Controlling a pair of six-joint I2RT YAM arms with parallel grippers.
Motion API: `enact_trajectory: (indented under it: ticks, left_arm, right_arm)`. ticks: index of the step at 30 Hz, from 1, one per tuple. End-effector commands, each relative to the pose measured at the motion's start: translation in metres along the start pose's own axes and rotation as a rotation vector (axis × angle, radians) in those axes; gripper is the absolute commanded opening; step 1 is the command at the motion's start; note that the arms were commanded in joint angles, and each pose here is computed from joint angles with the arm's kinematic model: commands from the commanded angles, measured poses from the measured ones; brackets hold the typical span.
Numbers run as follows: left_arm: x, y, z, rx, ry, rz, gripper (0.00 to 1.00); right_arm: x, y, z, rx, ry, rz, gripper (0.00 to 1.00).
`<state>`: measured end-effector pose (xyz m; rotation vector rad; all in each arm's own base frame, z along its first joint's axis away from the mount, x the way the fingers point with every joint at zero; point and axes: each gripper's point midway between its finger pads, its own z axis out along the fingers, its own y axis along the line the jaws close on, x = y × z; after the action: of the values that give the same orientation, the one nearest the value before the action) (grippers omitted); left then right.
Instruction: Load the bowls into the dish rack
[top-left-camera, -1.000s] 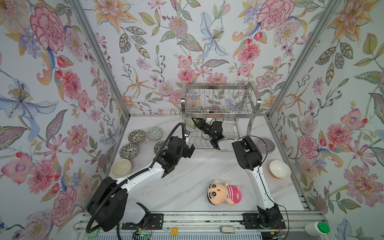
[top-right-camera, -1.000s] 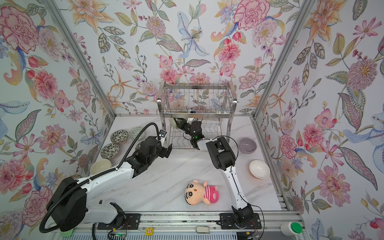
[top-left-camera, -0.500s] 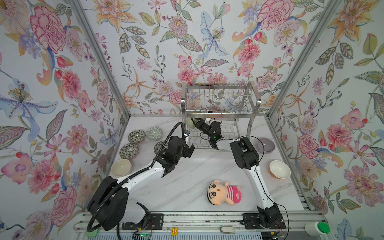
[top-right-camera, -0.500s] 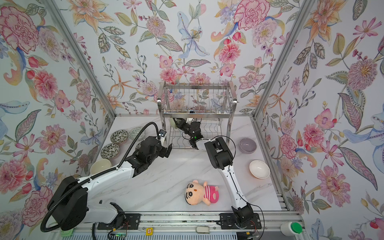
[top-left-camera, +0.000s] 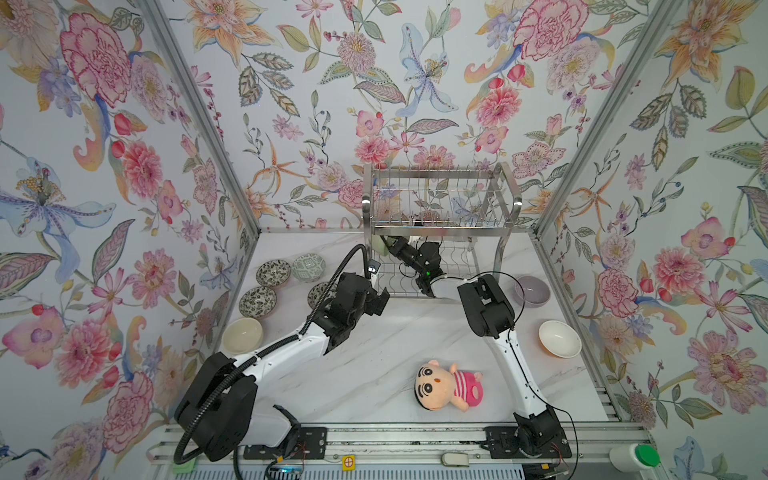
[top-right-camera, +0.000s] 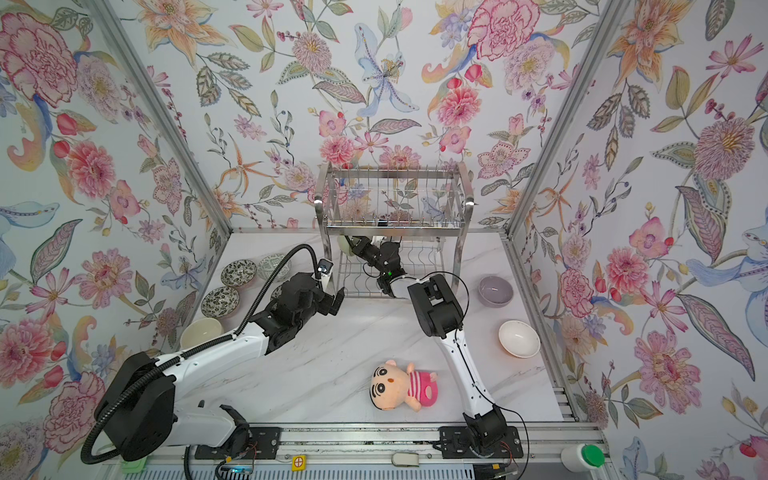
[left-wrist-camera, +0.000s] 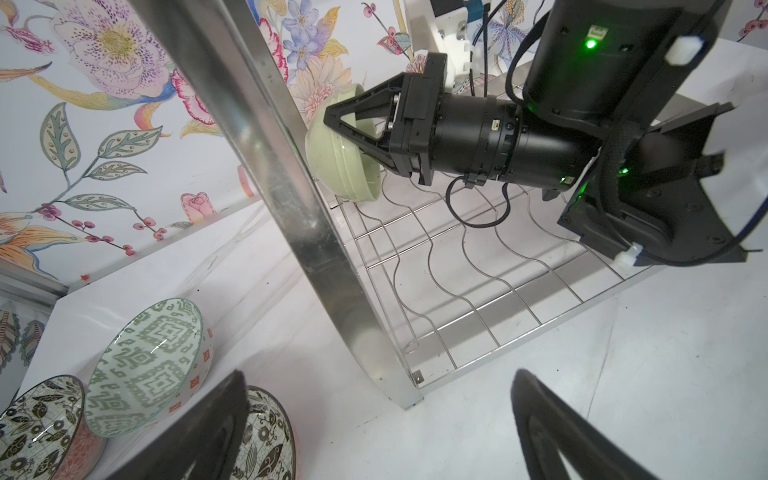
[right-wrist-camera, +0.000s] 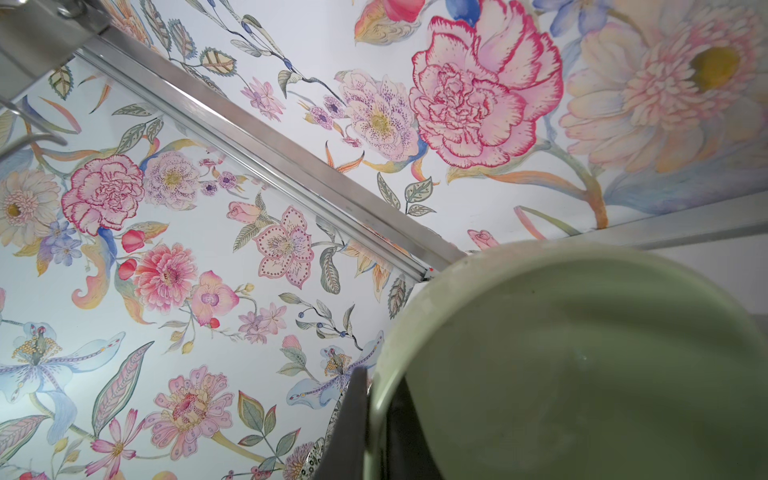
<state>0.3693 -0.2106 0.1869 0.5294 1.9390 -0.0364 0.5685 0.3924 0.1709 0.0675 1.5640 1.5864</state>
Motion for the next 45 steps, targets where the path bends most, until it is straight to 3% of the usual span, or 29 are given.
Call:
enact_trajectory:
  ticks: [1, 27, 45]
  left_arm:
    - [-0.011, 0.001, 0.0, 0.012, -0.015, -0.015, 0.99]
    - [-0.013, 0.002, -0.002, 0.01, -0.021, -0.013, 0.99]
    - [-0.014, -0.001, -0.001, 0.024, -0.019, -0.01, 0.99]
  right_arm:
    - [0.003, 0.02, 0.007, -0.065, 0.014, -0.014, 0.0]
    - [0.026, 0.012, -0.013, -0.025, 0.129, 0.014, 0.0]
    - [0.033, 0.006, -0.02, 0.018, 0.185, 0.001, 0.12]
